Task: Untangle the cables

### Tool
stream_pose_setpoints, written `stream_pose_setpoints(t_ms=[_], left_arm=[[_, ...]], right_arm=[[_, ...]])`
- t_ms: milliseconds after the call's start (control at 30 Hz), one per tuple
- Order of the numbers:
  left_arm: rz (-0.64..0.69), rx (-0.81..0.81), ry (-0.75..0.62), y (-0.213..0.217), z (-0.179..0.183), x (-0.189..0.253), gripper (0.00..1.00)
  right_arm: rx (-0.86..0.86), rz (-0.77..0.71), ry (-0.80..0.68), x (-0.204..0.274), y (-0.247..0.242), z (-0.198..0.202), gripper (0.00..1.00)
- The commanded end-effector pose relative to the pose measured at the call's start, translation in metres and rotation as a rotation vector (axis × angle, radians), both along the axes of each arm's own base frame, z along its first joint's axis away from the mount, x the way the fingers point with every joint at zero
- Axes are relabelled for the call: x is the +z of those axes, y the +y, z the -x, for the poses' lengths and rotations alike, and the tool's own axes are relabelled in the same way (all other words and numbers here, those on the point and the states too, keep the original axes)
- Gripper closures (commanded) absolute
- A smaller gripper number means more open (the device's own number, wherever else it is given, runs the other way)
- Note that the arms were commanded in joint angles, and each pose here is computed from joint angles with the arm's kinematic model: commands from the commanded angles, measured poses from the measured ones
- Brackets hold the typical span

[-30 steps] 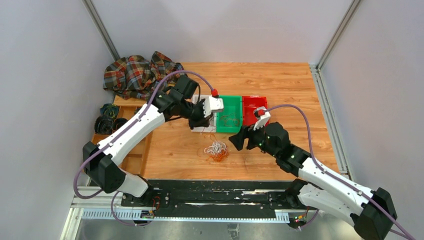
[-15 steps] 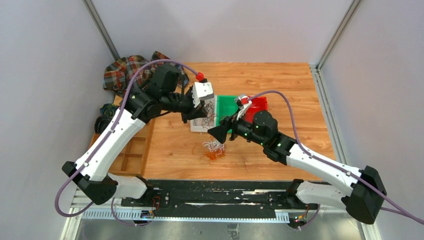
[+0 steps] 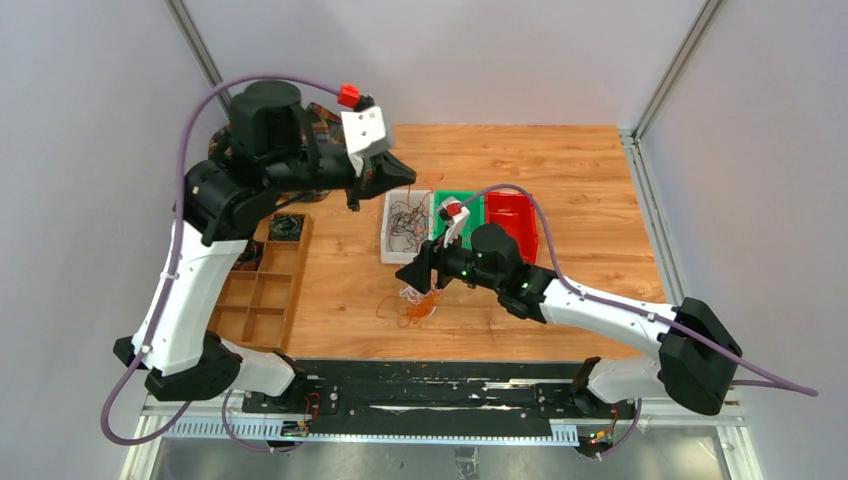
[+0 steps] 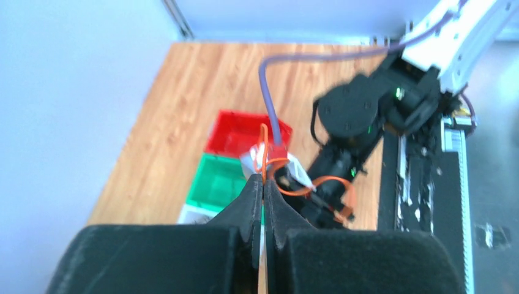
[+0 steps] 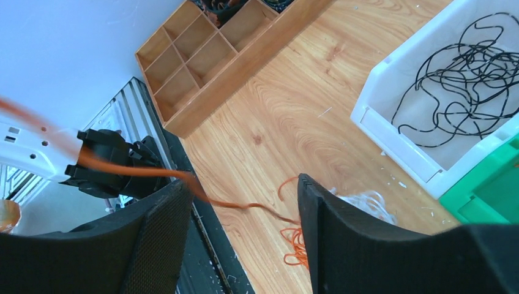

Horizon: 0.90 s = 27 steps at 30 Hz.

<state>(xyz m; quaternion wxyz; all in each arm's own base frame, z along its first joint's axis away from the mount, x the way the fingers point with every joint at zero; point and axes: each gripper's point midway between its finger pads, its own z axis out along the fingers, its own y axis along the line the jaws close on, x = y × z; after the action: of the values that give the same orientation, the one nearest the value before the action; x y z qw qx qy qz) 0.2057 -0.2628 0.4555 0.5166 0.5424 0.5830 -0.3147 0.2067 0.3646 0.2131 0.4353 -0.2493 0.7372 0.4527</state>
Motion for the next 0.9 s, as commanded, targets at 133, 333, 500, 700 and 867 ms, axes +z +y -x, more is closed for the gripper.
stream_pose_setpoints(t_ms=[133,333,500,700,867], left_arm=[[0.191,-0.006,-0.194,0.004,0.011,0.103,1.0],[0.34,0.013,-0.293,0.01,0.02,0.155,1.0],[0.405,0.01,-0.328,0.015,0.028,0.174,1.0],[0.512,0.054,-0.424,0.024,0.029,0.209,1.0],[0.621,0.062,-0.536,0.036,0.041,0.241,1.0]], right_arm=[[-0.003,-0.006,0.039,-0.018,0.012,0.005,0.42],[-0.011,0.004,0.061,-0.03,0.016,0.004,0.45],[-0.011,0.021,0.073,-0.039,0.017,0.005,0.45],[-0.041,0.082,0.109,-0.071,0.009,0.007,0.45],[-0.091,0.116,0.15,-0.099,-0.004,0.008,0.46]])
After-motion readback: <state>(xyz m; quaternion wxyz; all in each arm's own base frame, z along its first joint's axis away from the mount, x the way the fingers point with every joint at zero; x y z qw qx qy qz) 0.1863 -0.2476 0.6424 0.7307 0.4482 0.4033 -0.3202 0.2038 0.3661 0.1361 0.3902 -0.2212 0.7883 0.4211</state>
